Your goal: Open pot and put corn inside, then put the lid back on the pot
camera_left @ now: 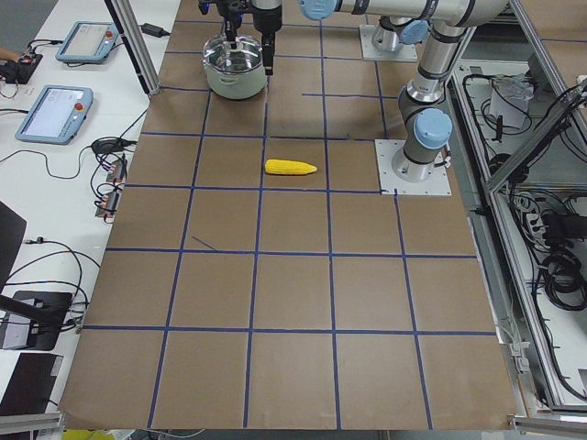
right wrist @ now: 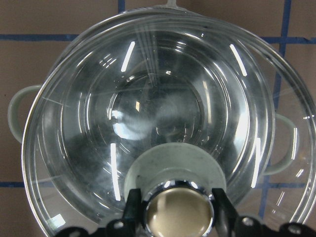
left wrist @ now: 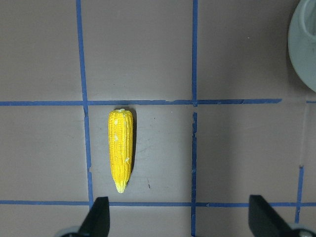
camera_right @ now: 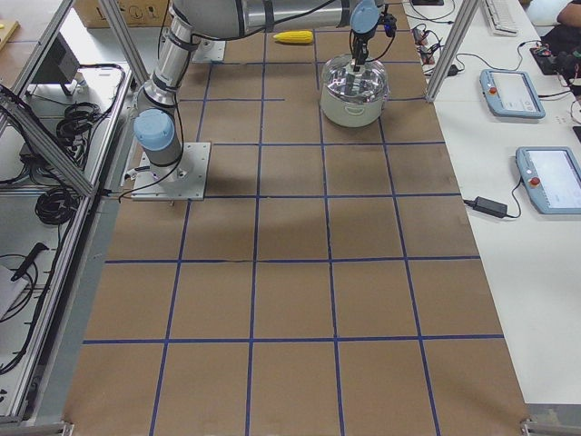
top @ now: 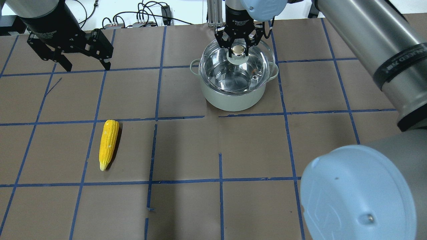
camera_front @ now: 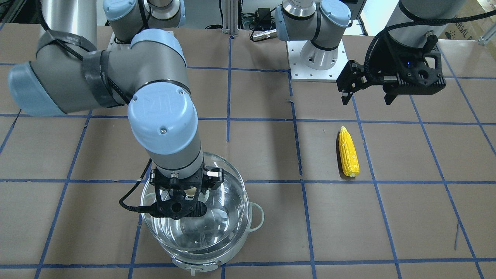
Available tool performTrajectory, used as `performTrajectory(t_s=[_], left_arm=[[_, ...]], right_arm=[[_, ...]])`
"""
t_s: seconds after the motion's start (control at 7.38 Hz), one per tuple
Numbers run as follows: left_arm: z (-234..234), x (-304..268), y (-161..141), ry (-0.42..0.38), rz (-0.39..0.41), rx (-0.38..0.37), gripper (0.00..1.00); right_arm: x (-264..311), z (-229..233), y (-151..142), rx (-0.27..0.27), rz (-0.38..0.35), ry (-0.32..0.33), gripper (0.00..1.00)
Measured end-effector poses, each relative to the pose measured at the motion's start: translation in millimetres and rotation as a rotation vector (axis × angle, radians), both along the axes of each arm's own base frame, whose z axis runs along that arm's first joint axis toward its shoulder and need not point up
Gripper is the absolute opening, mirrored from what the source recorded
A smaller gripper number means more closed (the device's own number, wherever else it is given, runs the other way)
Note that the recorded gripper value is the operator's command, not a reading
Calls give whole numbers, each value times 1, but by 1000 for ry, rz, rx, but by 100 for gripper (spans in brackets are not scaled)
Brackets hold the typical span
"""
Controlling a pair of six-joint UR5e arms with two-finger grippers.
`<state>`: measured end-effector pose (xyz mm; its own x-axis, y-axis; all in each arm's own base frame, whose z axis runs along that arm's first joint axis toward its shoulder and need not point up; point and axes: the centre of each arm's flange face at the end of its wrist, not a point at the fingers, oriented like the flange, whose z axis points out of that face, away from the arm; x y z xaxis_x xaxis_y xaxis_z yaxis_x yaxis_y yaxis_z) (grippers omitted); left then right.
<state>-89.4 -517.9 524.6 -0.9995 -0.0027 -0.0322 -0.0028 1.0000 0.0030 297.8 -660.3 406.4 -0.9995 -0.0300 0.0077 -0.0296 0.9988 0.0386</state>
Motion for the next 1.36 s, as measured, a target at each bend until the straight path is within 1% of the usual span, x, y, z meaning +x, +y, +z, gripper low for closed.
performTrajectory(t_s=[0.14, 0.27, 0.41, 0.54, 0.68, 0.81, 0.95, 1.22, 1.36], left_arm=[[-1, 0, 0, 1, 0, 1, 100], [-7, 3, -2, 2, 2, 14, 100], [-23, 15, -6, 7, 3, 48, 100], [-48, 40, -7, 28, -9, 94, 100], [-74, 68, -8, 67, -22, 125, 100], [-106, 91, -11, 103, -22, 134, 100], [-142, 104, -15, 120, -26, 137, 100], [-219, 113, -17, 124, -53, 126, 100], [-252, 113, -12, 119, -65, 117, 100]], right_arm=[[-15, 18, 9, 10, 10, 1, 29], [-36, 37, 18, 33, 19, 4, 29], [-59, 53, 29, 62, 33, 5, 29], [-84, 66, 41, 90, 41, 4, 29], [-106, 76, 54, 103, 39, 1, 29], [-121, 84, 67, 105, 37, -2, 29], [-131, 89, 77, 107, 37, -3, 29], [-163, 86, 95, 124, 21, -7, 29], [-177, 80, 98, 122, 8, -11, 29]])
